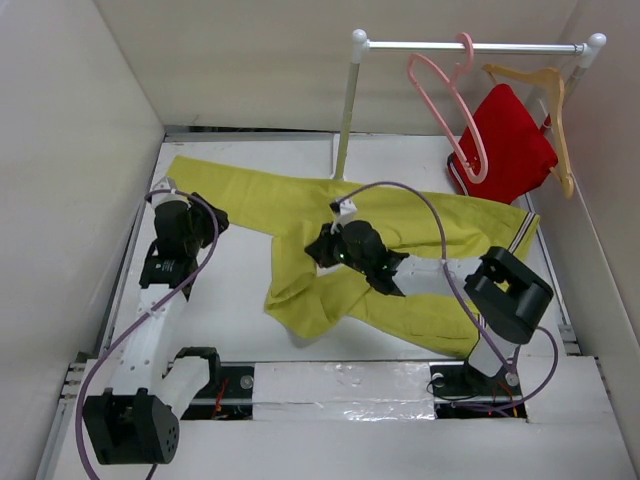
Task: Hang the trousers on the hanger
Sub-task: Flatten out the trousers at the center of the board.
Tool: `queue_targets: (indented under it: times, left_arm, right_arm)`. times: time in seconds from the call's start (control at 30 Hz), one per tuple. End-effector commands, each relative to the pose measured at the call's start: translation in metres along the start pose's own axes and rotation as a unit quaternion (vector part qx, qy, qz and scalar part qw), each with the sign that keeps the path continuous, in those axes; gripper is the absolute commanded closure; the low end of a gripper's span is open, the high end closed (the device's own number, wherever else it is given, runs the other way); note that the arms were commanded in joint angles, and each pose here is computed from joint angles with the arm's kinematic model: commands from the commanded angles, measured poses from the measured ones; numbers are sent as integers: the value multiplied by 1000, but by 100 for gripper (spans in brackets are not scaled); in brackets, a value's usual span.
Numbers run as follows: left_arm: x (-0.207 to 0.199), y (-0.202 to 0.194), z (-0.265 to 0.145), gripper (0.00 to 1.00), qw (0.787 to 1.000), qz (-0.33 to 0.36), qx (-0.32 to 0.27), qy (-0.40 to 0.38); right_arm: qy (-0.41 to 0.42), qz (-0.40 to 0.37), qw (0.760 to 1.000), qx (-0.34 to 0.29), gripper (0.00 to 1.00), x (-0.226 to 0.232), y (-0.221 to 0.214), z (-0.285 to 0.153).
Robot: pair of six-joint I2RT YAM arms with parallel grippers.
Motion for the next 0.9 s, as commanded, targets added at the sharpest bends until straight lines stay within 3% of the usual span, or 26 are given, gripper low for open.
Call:
queue_targets:
  times: [0.0, 0.27, 0.53, 0.87]
  left_arm:
    - [-19, -13, 5, 53, 997, -32, 18, -68]
    - [-39, -90, 22, 53, 997, -3, 80, -23]
    - [-38, -174, -5, 56, 991, 26, 127, -26]
    - [-18, -212, -21, 57, 988, -25, 151, -14]
  right_arm:
    - [-7, 48, 999, 15, 100, -23, -25, -7]
    - [-71, 50, 996, 31, 100, -68, -56, -30]
    - [-62, 61, 995, 40, 100, -82, -75, -34]
    - [-47, 60, 996, 38, 100, -81, -73, -37]
Point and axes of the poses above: each gripper's point midway between its finger pads, its own z axis out along the fingers, its own x axis along the line the jaws close on, y = z × x, the point moved 4 cm from there along -z, back along the fingers, and after that the axes turned 8 degrees about z, right-handed, at the moved point
